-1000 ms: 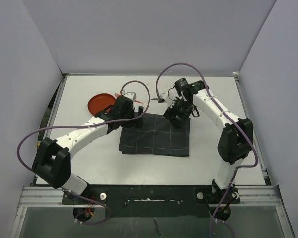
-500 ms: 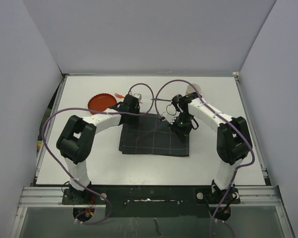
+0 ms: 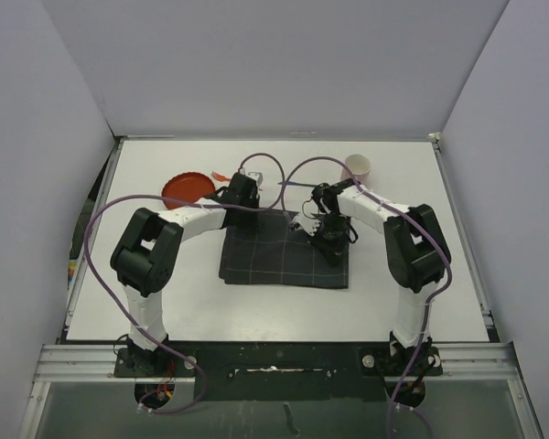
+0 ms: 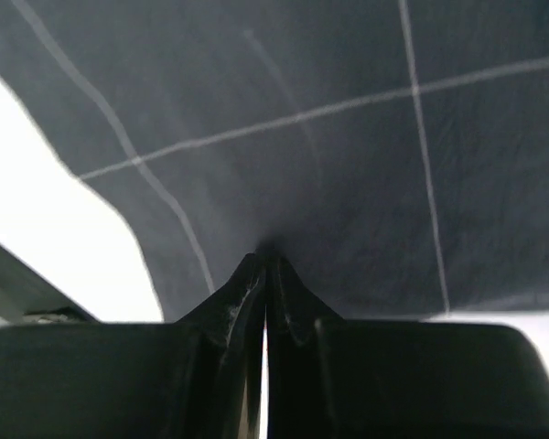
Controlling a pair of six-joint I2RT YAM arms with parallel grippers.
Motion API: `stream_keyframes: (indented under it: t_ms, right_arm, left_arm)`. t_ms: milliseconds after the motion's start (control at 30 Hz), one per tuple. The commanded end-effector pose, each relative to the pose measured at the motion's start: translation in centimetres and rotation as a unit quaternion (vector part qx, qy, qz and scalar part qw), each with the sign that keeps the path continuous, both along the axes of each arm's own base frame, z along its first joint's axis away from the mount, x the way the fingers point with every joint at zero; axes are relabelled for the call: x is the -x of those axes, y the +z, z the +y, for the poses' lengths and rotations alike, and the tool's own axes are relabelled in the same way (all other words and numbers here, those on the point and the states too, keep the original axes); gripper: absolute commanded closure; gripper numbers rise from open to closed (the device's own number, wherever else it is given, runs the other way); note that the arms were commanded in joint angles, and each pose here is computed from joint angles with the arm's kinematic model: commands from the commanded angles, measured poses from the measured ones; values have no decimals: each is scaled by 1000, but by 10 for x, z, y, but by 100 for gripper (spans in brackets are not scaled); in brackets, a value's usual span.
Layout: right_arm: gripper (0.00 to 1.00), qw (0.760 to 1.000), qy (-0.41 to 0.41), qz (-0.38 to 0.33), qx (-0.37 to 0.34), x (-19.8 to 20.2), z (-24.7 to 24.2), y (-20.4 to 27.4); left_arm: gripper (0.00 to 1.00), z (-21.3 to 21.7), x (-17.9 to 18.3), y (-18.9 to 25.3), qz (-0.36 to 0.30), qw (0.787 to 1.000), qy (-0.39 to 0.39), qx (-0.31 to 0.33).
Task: Set the dinner table for one person
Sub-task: Flatten out the napkin at the center of the board.
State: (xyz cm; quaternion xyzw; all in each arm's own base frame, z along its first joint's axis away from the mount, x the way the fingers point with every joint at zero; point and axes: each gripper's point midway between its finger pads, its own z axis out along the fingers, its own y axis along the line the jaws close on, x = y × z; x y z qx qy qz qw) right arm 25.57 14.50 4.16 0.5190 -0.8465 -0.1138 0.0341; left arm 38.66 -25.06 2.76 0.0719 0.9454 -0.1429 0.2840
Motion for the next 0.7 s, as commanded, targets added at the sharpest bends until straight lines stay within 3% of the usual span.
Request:
stream_keyframes:
  t_ms: [0, 400, 667]
  right_arm:
    - [100, 999, 14, -19, -23, -18, 14, -20]
    - [100, 999, 44, -5, 8, 8, -10, -38]
    - [100, 998, 50, 2, 39, 33, -34, -33]
  left_arm:
    - [100, -6, -32, 16, -35, 999, 8, 23]
    - [100, 27, -48, 36, -52, 998, 25, 7]
    - [100, 26, -52, 20, -39, 999, 20, 17]
